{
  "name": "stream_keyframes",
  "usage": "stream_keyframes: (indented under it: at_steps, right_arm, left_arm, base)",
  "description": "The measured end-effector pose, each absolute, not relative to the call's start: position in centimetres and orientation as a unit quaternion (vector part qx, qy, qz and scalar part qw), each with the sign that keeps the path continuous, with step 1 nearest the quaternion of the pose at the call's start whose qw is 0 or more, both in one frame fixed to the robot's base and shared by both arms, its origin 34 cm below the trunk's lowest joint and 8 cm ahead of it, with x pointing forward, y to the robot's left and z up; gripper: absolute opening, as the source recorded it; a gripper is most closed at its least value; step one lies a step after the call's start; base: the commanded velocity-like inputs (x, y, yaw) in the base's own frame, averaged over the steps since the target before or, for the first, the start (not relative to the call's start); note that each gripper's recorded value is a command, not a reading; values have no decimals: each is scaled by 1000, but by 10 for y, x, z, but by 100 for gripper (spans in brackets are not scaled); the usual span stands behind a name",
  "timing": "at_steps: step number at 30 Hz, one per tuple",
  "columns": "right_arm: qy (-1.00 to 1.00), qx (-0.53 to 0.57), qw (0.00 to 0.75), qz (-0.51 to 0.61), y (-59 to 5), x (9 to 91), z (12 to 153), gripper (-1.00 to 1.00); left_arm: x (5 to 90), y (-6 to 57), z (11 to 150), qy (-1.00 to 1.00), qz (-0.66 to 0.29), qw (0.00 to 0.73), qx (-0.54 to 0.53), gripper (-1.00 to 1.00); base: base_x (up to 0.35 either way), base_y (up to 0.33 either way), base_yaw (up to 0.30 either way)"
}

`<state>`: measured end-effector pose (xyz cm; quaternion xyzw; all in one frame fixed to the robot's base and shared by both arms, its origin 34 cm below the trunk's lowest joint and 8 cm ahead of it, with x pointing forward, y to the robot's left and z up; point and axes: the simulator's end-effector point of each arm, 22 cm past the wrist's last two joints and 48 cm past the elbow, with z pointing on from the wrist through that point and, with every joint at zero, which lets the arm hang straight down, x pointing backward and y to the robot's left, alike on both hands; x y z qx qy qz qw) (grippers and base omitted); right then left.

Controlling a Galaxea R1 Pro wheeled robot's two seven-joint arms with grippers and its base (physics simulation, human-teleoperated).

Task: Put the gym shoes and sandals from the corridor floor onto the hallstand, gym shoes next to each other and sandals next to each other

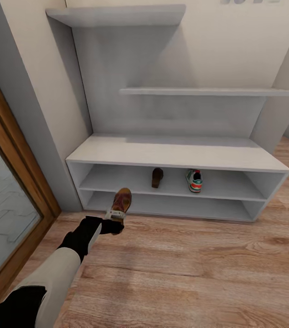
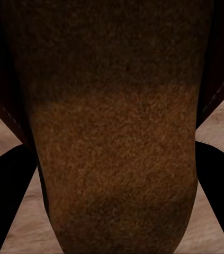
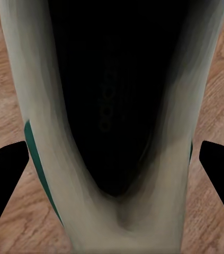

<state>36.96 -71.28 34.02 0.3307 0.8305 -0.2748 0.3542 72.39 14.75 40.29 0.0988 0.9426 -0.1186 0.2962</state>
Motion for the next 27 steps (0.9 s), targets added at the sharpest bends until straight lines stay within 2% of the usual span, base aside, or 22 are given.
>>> stream_keyframes:
  at_steps: [18,27]
  right_arm:
    - [833,327,349,-277,-713,364,324,-100]
    - [832,328,350,-277,-713,364,324,-100]
  left_arm:
    - [717,149,381,944,-118,293,97,-100]
    - [719,149,383,943,-119,297,96,-100]
  base:
    - [7,0,0]
    - [272,-57,-17]
